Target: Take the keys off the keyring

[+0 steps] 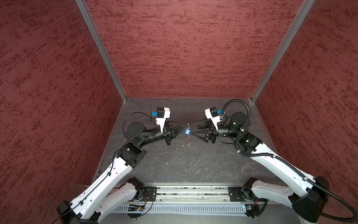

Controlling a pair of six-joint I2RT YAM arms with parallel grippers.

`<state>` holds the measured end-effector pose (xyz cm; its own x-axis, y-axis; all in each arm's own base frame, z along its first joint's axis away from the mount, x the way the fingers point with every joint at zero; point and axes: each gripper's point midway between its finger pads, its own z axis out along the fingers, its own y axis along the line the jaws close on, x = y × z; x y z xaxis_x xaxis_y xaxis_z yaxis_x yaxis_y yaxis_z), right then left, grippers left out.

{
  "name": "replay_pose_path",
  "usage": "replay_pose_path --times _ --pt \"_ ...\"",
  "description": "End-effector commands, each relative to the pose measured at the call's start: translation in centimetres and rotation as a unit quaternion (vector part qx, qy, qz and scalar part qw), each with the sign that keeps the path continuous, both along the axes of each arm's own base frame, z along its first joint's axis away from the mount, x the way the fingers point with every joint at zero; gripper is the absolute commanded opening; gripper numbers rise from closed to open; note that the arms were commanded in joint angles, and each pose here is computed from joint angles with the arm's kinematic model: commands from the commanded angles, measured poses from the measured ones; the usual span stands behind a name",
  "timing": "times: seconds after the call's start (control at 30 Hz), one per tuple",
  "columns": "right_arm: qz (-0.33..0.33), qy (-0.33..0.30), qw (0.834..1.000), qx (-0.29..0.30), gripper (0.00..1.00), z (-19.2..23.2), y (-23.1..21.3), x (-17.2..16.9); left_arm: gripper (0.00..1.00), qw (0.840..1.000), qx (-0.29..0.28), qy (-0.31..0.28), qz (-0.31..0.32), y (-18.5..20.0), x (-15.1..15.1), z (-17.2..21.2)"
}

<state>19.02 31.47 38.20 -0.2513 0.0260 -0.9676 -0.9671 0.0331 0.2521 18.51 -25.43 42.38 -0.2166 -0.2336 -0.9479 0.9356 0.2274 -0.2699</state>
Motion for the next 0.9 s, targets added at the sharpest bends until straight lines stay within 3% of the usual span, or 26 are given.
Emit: replay_pose_path --times 0.0,0.87 --pt "0.018 -0.023 1.000 0.011 0.52 1.4 0.6 -0.6 0.00 1.000 -0.018 -0.015 0.006 0.2 0.0 1.0" --pt "0.009 -0.042 0.999 0.014 0.00 2.8 1.5 -0.5 0.00 0.999 -0.028 -0.015 0.022 0.4 0.2 1.3"
